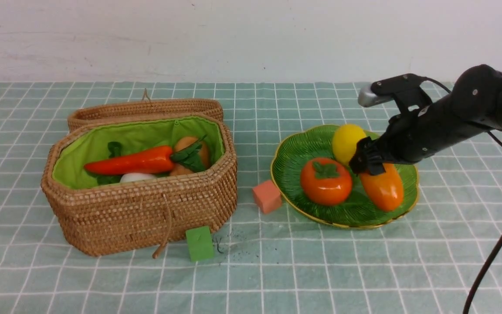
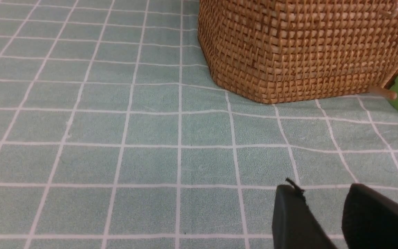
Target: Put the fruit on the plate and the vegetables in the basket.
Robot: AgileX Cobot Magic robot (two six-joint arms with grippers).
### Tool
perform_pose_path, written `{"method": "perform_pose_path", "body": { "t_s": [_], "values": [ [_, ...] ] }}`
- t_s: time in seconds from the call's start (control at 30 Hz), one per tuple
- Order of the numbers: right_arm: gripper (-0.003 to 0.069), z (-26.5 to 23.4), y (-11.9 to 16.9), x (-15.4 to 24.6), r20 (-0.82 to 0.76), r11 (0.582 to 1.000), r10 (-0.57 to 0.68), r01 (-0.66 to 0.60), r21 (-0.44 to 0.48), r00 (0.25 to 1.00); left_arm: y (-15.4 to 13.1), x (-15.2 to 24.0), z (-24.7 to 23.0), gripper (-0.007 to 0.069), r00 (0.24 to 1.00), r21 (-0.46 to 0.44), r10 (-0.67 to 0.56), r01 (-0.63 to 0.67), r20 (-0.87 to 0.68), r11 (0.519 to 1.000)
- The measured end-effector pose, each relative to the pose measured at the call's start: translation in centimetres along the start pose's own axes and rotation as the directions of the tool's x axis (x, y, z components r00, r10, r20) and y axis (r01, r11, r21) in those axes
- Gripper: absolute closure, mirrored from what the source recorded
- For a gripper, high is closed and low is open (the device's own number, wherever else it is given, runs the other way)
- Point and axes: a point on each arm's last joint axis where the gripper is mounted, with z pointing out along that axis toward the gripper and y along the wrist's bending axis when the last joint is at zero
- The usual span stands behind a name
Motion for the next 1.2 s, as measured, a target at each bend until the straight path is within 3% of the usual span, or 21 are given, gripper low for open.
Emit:
{"method": "perform_pose_path", "body": {
  "t_s": [0.2, 0.27, 0.3, 0.33, 0.4, 0.47, 0.53, 0.73, 1.2],
  "values": [
    [0.0094, -5.1, 0.1, -0.5, -0.023, 0.999, -0.023, 0.023, -0.023, 0.999, 0.0, 0.0, 0.0, 0.04, 1.0, 0.0, 0.0, 0.0, 0.0, 1.0],
    [0.0217, -9.4, 0.6, -0.5, -0.041, 0.998, -0.034, 0.032, -0.051, 0.999, 0.0, 0.0, 0.0, 0.0396, 1.0, 0.0, 0.0, 0.0, 0.0, 1.0],
    [0.0217, -9.8, 0.7, -0.5, -0.043, 0.998, -0.035, 0.033, -0.054, 0.998, 0.0, 0.0, 0.0, 0.0396, 1.0, 0.0, 0.0, 0.0, 0.0, 1.0],
    [0.0306, -12.4, 1.2, -0.3, -0.049, 0.996, -0.049, 0.045, -0.07, 0.998, 0.0, 0.0, 0.0, 0.0397, 1.0, 0.0, 0.0, 0.0, 0.0, 1.0],
    [0.0391, -14.4, 1.7, 0.0, -0.069, 0.994, -0.062, 0.055, -0.09, 0.996, 0.0, 0.0, 0.0, 0.0397, 1.0, 0.0, 0.0, 0.0, 0.0, 1.0],
    [0.0547, -18.5, 3.2, 1.1, -0.082, 0.99, -0.094, 0.085, -0.115, 0.992, 0.0, 0.0, 0.0, 0.0395, 1.0, 0.0, 0.0, 0.0, 0.0, 1.0],
    [0.0643, -20.7, 4.1, 2.3, -0.096, 0.987, -0.098, 0.085, -0.134, 0.991, 0.0, 0.0, 0.0, 0.0393, 1.0, 0.0, 0.0, 0.0, 0.0, 1.0],
    [0.0676, -25.1, 6.5, 5.9, -0.074, 0.985, -0.046, 0.033, -0.171, 0.996, 0.0, 0.0, 0.0, 0.0389, 1.0, 0.0, 0.0, 0.0, 0.0, 1.0],
    [0.0672, -30.7, 8.5, 7.9, 0.095, 0.987, -0.069, 0.082, -0.141, 0.993, 0.0, 0.0, 0.0, 0.0388, 1.0, 0.0, 0.0, 0.0, 0.0, 1.0]
  ]
}}
